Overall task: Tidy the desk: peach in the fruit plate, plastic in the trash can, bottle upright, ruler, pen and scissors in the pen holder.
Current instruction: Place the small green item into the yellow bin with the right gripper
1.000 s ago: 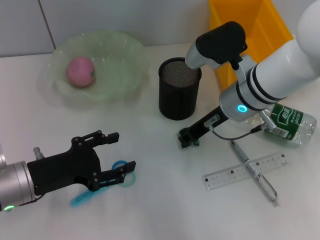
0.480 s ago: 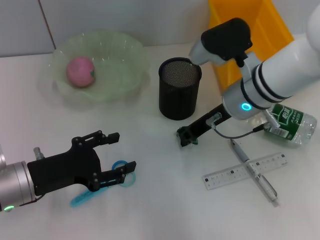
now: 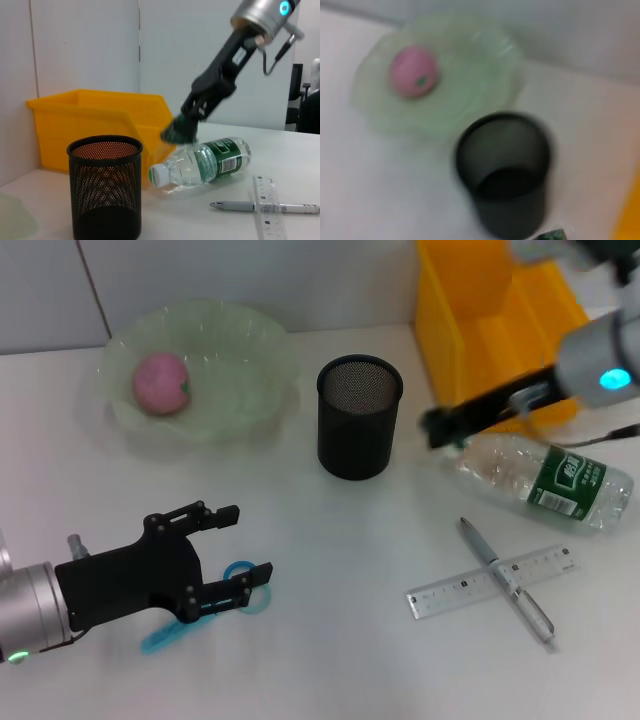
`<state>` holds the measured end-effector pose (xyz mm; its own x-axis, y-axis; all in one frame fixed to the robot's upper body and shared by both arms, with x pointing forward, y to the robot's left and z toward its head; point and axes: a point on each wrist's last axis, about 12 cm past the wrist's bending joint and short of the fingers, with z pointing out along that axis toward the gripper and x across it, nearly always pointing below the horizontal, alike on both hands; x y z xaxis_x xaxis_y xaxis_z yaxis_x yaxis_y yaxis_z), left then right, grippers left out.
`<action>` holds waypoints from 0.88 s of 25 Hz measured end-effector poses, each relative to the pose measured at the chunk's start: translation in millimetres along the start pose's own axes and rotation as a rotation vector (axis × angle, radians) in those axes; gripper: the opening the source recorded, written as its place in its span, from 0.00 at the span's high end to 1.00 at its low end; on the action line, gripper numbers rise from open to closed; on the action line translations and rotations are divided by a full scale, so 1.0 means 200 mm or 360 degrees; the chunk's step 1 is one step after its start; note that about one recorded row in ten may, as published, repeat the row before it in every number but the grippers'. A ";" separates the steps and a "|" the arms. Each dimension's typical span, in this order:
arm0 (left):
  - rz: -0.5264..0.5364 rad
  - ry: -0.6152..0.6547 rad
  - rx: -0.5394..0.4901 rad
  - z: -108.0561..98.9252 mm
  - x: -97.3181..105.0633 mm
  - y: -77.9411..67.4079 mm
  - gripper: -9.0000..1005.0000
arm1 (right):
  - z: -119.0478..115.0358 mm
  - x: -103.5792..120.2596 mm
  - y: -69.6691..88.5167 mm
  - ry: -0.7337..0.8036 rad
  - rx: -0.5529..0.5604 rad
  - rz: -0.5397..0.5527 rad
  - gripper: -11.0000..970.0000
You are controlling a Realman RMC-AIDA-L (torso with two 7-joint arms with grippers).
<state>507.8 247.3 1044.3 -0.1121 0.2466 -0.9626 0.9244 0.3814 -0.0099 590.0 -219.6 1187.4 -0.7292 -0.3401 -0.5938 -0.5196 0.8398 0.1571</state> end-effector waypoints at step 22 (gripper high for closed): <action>0.0008 -0.0002 0.0023 0.02 -0.01 0.00 0.22 | -0.13 -0.04 -0.46 -0.0508 0.0482 0.0053 0.64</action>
<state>509.1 243.3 1045.2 -0.1069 0.2472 -0.9630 0.9301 0.3672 -0.0090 631.7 -304.9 1197.1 -0.5446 -0.2027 -0.8138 -0.3096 0.9504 -0.0295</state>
